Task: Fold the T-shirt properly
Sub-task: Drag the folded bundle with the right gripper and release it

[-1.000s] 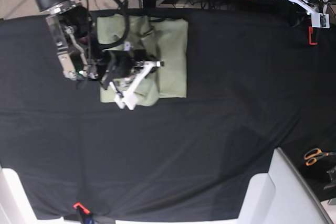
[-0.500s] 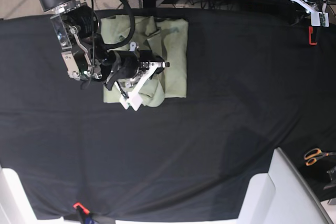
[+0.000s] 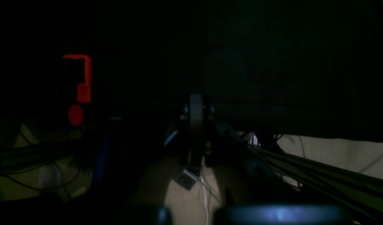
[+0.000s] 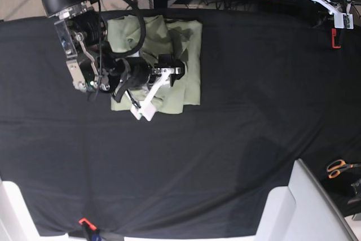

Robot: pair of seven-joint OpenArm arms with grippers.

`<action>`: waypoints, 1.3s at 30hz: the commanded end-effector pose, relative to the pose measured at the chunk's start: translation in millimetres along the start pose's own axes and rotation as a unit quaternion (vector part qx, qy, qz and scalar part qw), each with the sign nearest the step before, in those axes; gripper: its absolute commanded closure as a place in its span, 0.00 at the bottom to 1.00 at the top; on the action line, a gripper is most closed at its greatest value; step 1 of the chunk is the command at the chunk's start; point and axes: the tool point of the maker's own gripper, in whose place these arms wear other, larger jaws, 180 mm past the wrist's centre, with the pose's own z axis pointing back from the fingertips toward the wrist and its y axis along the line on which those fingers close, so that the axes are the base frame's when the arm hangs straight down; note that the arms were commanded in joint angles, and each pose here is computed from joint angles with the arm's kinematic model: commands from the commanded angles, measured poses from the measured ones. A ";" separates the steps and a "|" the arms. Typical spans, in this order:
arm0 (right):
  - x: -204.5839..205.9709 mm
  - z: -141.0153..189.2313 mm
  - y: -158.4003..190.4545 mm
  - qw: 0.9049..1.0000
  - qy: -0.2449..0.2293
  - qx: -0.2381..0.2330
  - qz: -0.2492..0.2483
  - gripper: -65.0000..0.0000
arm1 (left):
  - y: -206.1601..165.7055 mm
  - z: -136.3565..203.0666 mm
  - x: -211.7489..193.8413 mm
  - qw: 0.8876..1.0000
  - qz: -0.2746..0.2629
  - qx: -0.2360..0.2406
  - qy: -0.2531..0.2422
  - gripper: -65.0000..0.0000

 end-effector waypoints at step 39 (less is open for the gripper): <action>8.1 48.7 -49.4 0.997 -0.042 -0.049 0.051 1.00 | 7.7 -8.4 25.8 0.999 -0.039 0.018 -0.022 1.00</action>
